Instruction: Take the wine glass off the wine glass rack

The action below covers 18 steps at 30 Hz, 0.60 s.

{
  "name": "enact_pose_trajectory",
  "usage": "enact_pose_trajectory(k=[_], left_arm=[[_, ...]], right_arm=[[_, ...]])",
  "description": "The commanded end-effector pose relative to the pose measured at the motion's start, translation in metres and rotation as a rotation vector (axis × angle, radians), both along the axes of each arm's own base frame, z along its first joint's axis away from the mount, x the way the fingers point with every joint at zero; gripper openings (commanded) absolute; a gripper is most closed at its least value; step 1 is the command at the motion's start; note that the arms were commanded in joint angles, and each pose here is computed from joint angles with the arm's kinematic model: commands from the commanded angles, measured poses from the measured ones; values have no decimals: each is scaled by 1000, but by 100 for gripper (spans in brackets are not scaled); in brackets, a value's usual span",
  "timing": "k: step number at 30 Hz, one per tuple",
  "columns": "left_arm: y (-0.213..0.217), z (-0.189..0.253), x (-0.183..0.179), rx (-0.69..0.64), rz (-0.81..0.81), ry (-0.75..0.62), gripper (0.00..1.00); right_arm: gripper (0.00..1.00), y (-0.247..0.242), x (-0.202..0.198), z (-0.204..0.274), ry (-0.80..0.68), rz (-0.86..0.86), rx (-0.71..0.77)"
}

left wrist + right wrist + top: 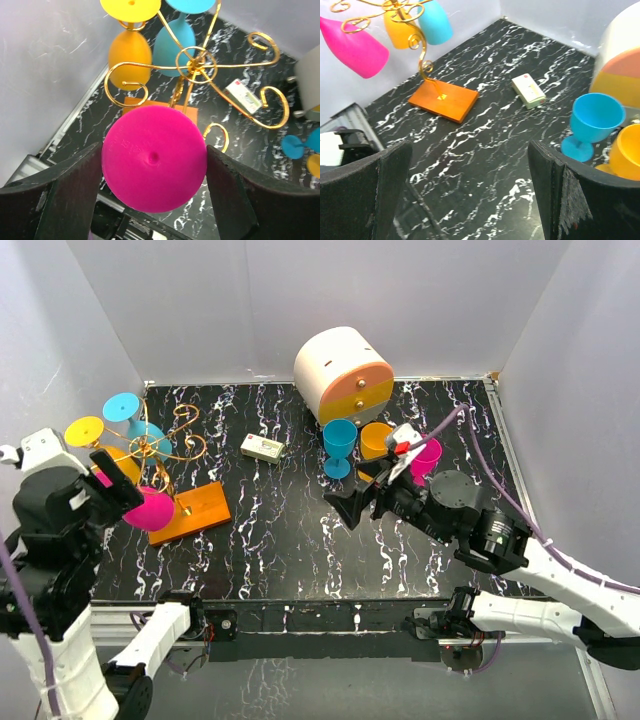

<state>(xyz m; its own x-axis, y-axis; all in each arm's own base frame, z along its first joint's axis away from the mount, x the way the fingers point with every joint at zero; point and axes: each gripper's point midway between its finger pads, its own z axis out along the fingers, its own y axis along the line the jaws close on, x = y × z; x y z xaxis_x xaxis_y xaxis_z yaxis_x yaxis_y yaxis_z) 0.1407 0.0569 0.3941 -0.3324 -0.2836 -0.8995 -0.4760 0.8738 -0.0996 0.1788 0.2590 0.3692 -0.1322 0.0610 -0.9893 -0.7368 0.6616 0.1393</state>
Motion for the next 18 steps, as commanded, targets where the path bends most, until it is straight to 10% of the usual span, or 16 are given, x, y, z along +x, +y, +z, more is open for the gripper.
enact_pose_trajectory(k=[1,18], left_arm=[[-18,20,-17,-81,-79,-100,49],[-92,19,-48,-690,-325,-342,48]], right_arm=[[98,19,-15,27,96,86,145],[98,110,-61,26,557,479,537]])
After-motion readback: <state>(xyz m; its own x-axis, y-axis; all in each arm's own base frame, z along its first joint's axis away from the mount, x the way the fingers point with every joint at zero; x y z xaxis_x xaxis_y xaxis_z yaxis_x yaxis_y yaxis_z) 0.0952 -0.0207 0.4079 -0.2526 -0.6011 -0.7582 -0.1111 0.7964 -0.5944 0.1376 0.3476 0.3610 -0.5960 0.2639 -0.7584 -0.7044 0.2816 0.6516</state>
